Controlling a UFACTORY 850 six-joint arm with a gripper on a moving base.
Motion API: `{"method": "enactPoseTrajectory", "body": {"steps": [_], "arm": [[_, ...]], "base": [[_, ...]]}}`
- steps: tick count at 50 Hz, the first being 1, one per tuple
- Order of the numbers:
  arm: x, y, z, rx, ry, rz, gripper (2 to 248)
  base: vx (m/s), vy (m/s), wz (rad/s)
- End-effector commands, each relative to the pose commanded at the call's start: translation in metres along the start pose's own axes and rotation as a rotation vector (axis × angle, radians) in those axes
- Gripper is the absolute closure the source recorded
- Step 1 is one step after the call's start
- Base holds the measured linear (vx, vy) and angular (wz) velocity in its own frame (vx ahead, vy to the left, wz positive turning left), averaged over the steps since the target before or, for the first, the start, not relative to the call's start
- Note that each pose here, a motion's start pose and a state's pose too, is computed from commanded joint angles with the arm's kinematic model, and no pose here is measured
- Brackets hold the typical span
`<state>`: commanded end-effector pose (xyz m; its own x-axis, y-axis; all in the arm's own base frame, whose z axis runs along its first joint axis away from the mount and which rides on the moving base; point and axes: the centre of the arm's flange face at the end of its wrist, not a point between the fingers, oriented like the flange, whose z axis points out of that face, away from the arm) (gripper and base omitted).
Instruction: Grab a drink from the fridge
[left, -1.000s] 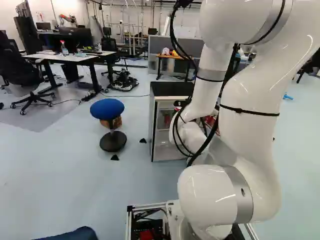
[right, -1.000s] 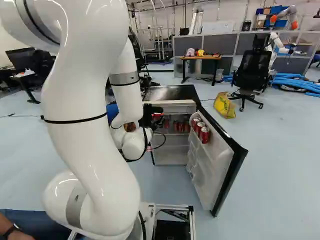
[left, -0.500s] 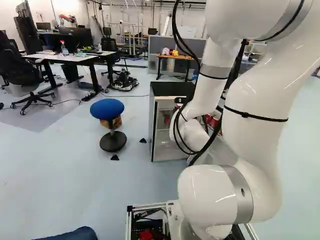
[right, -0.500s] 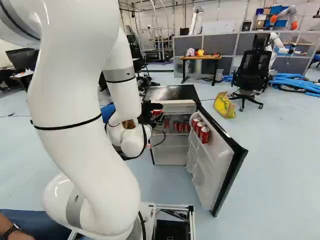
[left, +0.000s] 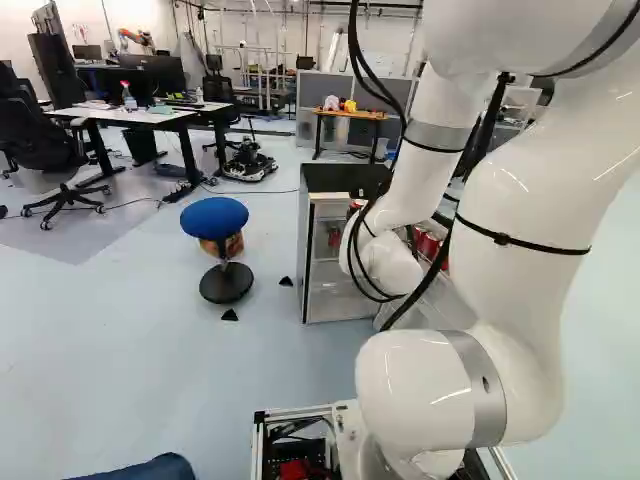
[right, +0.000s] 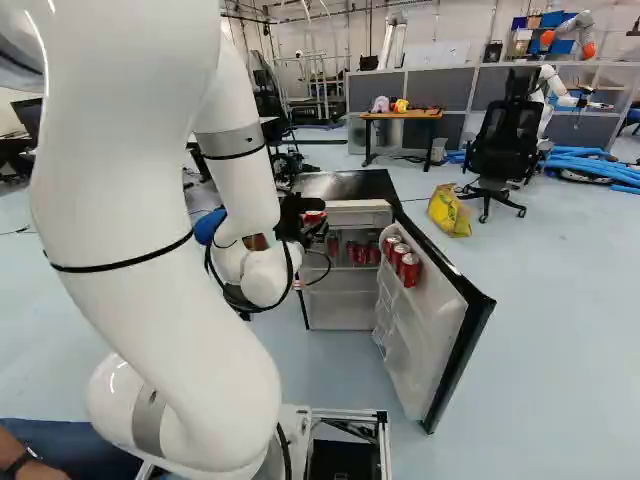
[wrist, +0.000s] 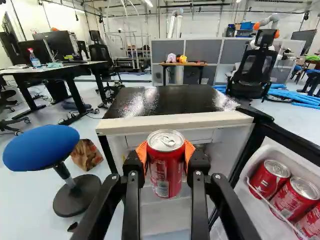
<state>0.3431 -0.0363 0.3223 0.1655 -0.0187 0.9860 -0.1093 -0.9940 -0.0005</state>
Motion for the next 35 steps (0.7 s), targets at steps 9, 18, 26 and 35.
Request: {"method": "enactPoseTrajectory", "body": {"steps": [9,18,26,35], "arm": [[0.007,0.0,0.004,0.001,0.009,0.0,156],[0.015,-0.001,0.009,0.002,0.018,0.0,156],[0.022,-0.001,0.015,0.004,0.026,0.0,156],[0.03,-0.002,0.021,0.005,0.035,0.0,156]], "base": [[0.0,0.0,0.0],[0.0,0.0,0.0],[0.0,0.0,0.0],[0.0,0.0,0.0]]}}
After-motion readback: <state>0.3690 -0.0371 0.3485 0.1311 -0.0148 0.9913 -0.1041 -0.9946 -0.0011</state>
